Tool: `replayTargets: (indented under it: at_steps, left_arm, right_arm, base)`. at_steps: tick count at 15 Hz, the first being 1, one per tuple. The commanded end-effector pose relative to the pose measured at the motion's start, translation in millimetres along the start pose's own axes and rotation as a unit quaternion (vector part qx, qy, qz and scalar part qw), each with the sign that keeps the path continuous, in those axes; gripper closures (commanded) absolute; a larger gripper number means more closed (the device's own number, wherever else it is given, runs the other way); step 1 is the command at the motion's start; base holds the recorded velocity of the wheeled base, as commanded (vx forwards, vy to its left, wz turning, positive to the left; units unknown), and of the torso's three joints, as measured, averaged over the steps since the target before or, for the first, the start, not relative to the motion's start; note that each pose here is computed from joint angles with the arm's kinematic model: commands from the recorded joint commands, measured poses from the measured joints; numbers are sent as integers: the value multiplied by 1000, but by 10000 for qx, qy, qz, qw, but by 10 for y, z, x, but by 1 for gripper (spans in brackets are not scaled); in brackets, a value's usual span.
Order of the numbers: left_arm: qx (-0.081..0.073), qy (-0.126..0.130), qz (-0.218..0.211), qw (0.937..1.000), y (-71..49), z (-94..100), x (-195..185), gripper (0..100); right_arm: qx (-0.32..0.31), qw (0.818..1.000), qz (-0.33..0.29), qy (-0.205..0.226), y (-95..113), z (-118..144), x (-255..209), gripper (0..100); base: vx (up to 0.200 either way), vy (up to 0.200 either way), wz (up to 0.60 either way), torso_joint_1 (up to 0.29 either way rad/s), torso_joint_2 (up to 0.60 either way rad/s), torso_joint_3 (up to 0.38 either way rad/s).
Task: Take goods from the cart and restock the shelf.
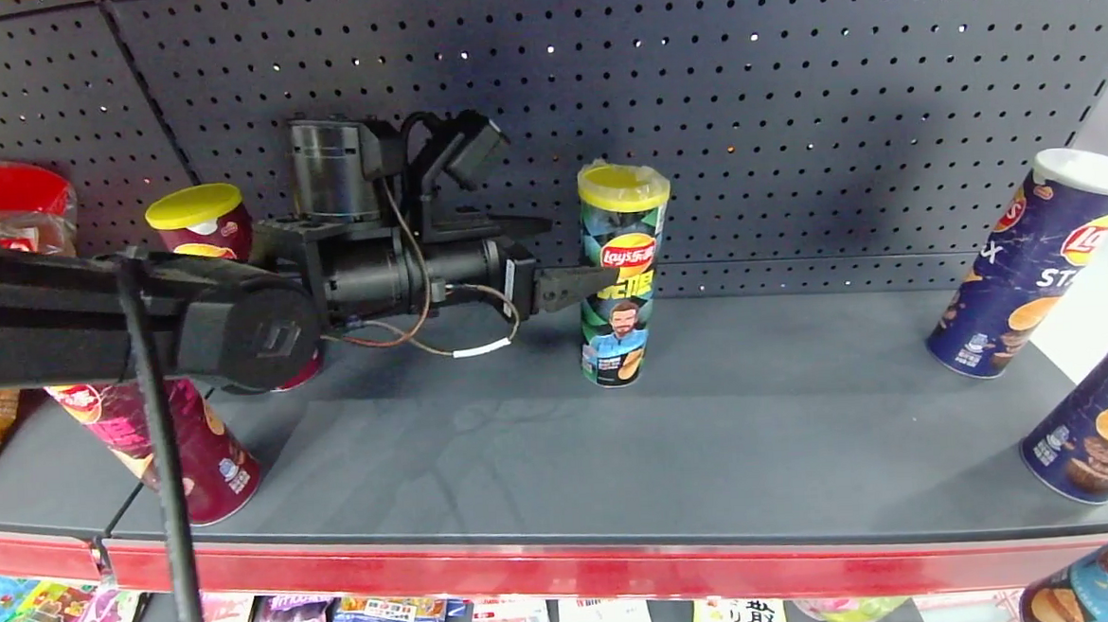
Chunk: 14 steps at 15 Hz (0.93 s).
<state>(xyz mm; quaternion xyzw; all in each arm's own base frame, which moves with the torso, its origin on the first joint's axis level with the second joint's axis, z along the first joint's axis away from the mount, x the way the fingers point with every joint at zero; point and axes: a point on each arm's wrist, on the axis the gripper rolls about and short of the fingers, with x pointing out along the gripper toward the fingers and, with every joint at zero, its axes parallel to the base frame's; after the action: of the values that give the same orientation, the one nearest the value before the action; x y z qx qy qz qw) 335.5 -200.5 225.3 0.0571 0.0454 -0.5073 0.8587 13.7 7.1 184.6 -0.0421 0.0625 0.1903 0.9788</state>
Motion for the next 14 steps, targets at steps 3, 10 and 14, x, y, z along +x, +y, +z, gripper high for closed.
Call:
replayTargets:
  at_steps: [3,10,14]
  left_arm:
    - [88,-153,-74,9998,136,-1,304,0]
    - [80,-173,-302,9994,12,-4,462,0]
    - [166,-312,-214,9991,12,59,606,0]
  right_arm:
    - [15,10000,12,78,-6,2,30,100]
    - [32,9999,8,124,-10,2,47,100]
    - [43,9999,1,131,-10,-6,46,100]
  base:
    - [0,0,0,0,0,0]
    - [0,0,0,0,0,0]
    - [0,0,0,0,0,0]
